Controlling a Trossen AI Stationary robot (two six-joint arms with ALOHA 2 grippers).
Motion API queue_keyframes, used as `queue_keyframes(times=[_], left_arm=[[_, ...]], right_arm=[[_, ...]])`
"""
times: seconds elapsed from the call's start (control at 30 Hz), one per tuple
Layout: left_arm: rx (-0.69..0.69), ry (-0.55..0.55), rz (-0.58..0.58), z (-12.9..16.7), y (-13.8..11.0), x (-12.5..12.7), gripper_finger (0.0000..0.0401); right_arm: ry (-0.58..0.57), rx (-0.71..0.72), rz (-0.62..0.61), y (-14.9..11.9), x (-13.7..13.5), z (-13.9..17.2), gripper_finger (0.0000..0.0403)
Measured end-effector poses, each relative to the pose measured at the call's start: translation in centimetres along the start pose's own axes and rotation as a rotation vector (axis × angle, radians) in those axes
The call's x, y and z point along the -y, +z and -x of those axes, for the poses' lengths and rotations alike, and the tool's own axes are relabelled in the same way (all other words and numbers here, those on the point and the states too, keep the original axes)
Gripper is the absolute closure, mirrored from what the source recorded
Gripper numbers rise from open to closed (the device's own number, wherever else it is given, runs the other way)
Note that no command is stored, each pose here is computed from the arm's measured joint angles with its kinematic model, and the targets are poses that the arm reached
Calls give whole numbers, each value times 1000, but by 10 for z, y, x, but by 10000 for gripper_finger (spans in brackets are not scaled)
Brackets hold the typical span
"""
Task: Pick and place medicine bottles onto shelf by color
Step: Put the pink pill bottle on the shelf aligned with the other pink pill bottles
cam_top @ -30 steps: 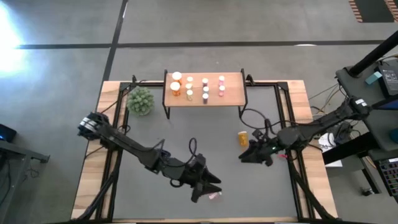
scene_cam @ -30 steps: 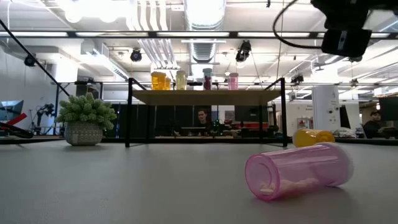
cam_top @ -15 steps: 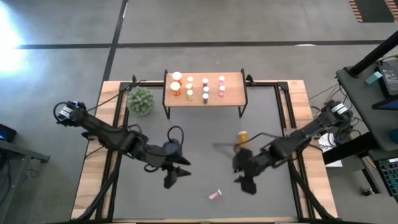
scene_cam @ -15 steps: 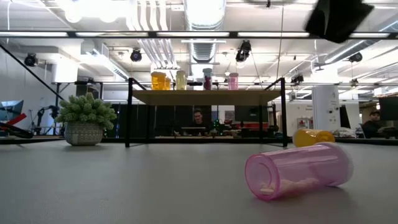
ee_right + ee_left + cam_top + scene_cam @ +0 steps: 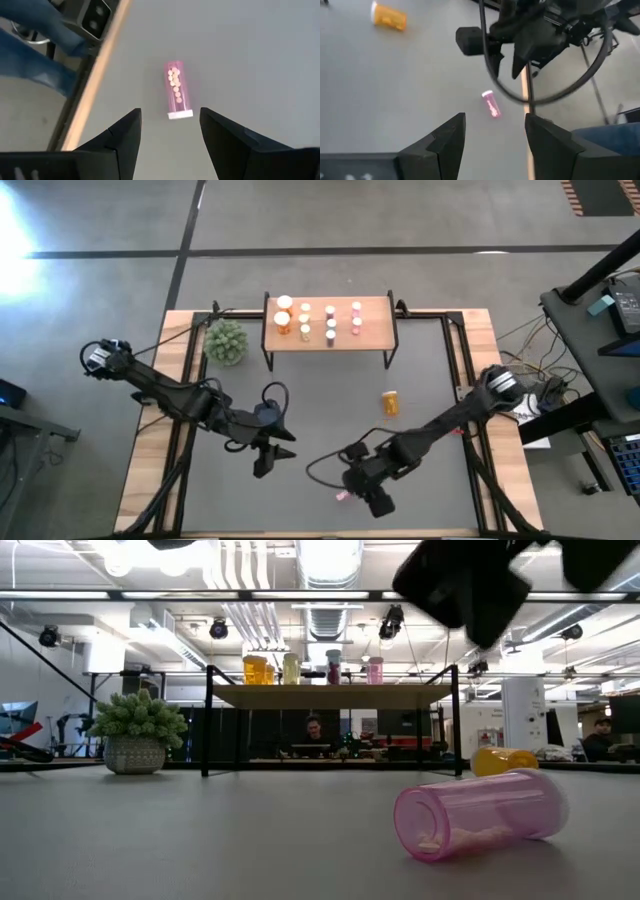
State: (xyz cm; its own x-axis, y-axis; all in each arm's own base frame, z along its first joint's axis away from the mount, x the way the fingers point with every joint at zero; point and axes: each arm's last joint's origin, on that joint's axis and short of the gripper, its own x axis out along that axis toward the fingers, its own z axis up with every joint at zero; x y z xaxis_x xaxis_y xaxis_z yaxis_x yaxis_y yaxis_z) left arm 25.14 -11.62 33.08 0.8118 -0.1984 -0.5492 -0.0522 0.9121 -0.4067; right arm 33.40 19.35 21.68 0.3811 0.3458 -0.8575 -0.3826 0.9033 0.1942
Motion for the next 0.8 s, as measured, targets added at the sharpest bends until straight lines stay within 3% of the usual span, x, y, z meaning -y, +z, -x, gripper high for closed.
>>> queue_keyframes(times=[0.13,0.37,0.57,0.8], left_arm=[[-36,-19,73,3,-5,-3,211],[-51,-29,82,12,-15,-9,211],[-46,-33,97,20,-22,-16,212],[-49,-30,122,24,-29,-22,211]], right_arm=[[3,-58,-12,2,2,-29,212],[4,-76,-26,14,2,-59,212],[-10,-144,-35,7,7,-85,212],[-26,-152,-71,8,9,-90,246]])
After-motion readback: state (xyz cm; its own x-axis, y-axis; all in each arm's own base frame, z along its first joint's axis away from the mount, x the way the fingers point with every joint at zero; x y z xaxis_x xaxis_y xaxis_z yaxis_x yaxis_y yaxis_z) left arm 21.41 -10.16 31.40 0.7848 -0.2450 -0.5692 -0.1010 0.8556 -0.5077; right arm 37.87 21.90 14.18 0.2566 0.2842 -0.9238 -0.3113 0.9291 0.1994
